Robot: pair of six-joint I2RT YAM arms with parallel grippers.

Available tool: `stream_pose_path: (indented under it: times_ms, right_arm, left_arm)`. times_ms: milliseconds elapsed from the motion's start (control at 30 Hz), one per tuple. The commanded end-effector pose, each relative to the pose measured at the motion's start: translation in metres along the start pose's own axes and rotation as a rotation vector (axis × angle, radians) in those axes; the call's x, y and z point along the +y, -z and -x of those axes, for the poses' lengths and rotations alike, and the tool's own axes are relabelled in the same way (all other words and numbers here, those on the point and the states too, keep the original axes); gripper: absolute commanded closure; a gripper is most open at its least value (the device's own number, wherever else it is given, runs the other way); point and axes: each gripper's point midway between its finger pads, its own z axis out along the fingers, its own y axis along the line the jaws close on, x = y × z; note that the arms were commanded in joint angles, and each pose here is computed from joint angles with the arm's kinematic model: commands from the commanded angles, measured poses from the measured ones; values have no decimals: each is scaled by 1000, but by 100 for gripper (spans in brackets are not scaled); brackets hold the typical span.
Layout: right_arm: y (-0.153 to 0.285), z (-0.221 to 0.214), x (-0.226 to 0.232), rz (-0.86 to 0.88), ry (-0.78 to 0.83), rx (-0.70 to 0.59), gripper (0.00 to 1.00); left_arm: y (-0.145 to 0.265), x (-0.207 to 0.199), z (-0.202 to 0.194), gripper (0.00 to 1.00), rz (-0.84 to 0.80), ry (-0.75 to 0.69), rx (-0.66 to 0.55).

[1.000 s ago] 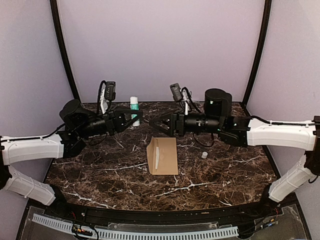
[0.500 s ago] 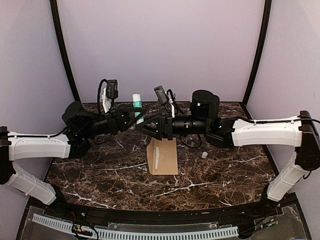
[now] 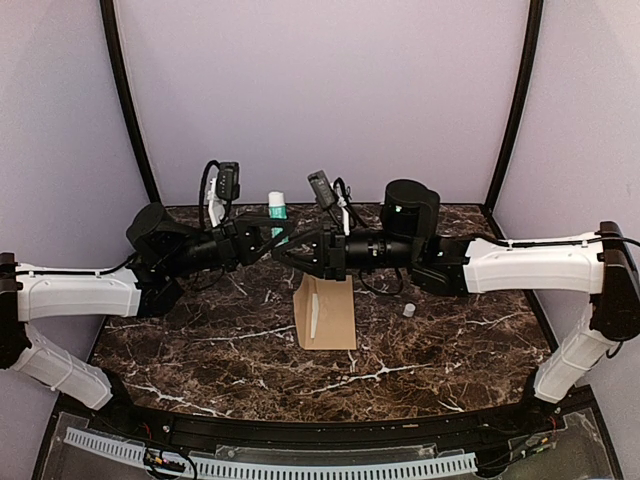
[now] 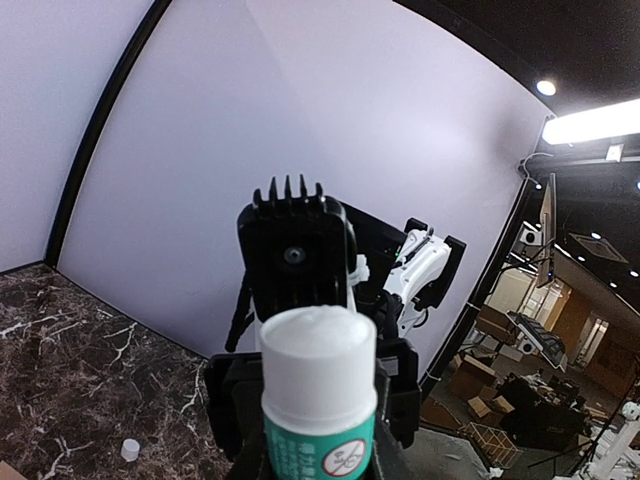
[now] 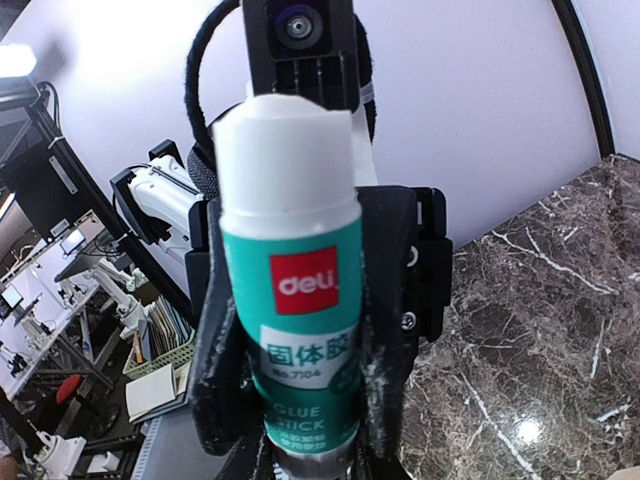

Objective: Place the letter into the envelope and seal it
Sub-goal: Unscrew the solid glue.

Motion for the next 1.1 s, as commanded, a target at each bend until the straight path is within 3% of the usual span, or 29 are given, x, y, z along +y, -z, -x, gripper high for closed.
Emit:
stream_pose_path:
  times_ms: [0, 200, 300, 333, 500, 600, 900, 1067]
  right_arm:
    - [1, 21, 15, 35, 44, -58, 86]
    - [3, 18, 12, 23, 42, -63, 100]
    - [4, 18, 11, 14, 42, -65, 100]
    - [4, 17, 10, 10, 41, -63, 100]
    - [5, 16, 8, 4, 40, -64, 100]
    - [6, 17, 8, -2, 42, -69, 100]
    - [9, 11, 0, -18, 27, -40, 100]
    - [4, 2, -1, -4, 24, 15, 100]
  left_arm:
    - [-5, -12, 4, 100, -44, -14, 10]
    - [-5, -7, 4, 98, -7, -11, 17]
    - [-4, -4, 5, 86, 19, -10, 18]
    - [-4, -4, 6, 73, 24, -14, 17]
    - [-2, 2, 9, 47, 75, -20, 6]
    - [-1, 3, 10, 18, 89, -24, 2]
    - [8, 2, 21, 9, 132, -65, -16]
    - [14, 5, 28, 20, 146, -66, -26]
